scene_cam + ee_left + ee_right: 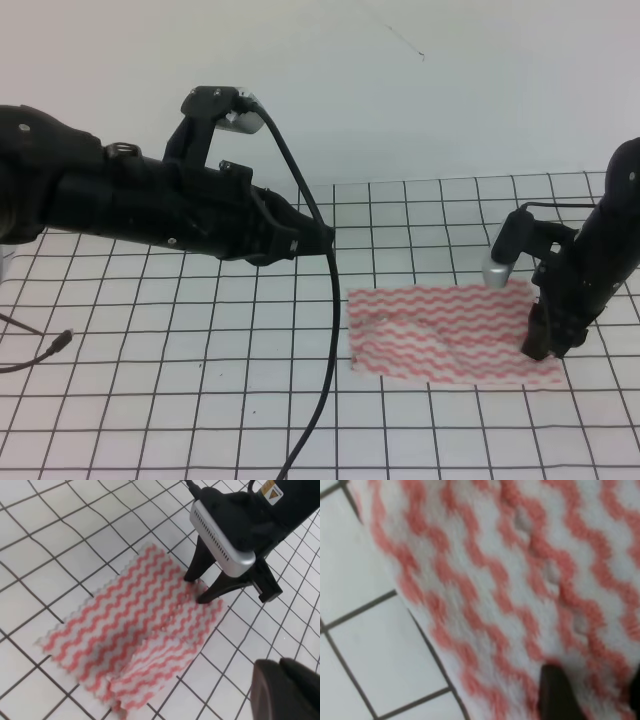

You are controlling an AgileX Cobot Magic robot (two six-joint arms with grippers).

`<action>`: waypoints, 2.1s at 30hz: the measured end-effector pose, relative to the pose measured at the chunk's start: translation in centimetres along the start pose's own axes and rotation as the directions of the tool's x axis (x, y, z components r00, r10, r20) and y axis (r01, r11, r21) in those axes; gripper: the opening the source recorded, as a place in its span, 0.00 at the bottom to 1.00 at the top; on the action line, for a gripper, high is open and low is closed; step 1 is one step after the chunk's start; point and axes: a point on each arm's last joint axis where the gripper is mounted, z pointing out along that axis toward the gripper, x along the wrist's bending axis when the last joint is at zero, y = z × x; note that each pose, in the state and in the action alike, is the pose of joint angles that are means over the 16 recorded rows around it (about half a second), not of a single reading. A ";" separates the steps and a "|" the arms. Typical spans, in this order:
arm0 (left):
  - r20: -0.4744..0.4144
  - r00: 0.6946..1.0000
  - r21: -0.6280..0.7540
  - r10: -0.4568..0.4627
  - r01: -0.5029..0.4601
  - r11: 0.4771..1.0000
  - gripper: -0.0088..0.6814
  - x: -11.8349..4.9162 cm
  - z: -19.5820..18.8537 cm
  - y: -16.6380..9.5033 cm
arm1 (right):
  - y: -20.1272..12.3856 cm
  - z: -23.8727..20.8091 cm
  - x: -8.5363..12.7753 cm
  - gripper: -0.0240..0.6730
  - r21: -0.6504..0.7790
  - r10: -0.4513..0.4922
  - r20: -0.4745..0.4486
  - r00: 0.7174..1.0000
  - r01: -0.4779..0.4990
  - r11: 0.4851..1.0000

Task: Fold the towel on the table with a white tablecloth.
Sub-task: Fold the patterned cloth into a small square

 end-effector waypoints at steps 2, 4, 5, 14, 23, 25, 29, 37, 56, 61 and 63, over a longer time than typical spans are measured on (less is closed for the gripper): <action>0.000 1.000 0.000 0.000 0.000 1.000 0.01 0.0 0.0 0.0 | 0.0 0.0 0.0 0.44 0.003 0.000 -0.008 1.000 0.000 1.000; -0.001 1.000 0.000 -0.001 0.001 1.000 0.01 0.0 0.0 0.0 | 0.1 0.0 0.0 0.39 0.007 -0.001 -0.017 1.000 0.001 1.000; -0.001 1.000 -0.001 -0.001 0.001 1.000 0.01 0.0 0.0 0.0 | 0.1 -0.1 0.0 0.37 0.009 -0.001 -0.022 1.000 0.002 1.000; -0.003 1.000 -0.002 -0.002 0.002 1.000 0.01 0.0 0.0 0.0 | 0.7 -1.1 -0.2 0.32 0.021 -0.002 -0.055 0.998 0.003 1.000; -0.003 1.000 -0.002 -0.002 0.002 1.000 0.01 0.0 0.0 0.0 | 1.4 -1.8 -0.3 0.47 -0.001 -0.015 -0.065 0.998 0.015 1.000; -0.003 1.000 -0.002 -0.003 0.002 1.000 0.01 0.0 0.0 0.0 | 1.6 -1.8 -0.3 0.50 -0.011 -0.025 -0.067 0.997 0.024 1.000; -0.003 1.000 -0.002 -0.002 0.002 1.000 0.01 0.0 0.0 0.0 | 1.9 -1.7 -0.1 0.54 -0.038 -0.043 -0.066 0.997 0.041 0.998; -0.003 1.000 -0.002 -0.002 0.002 1.000 0.01 0.0 0.0 0.0 | 2.6 -1.6 -0.1 0.55 -0.083 -0.066 -0.042 0.997 0.062 0.995; -0.007 1.000 0.005 0.006 -0.006 1.000 0.01 0.1 0.0 0.0 | 2.6 0.7 -1.3 0.41 -0.084 0.001 0.012 1.000 0.000 0.996; -0.009 1.000 0.005 0.007 -0.007 1.000 0.01 0.1 0.0 0.0 | 2.5 0.6 -1.4 0.41 -0.072 -0.010 0.022 1.000 0.011 0.997; -0.009 1.000 0.005 0.007 -0.007 1.000 0.01 0.1 0.0 0.0 | 2.5 0.4 -1.3 0.41 -0.063 -0.020 0.025 0.999 0.021 0.998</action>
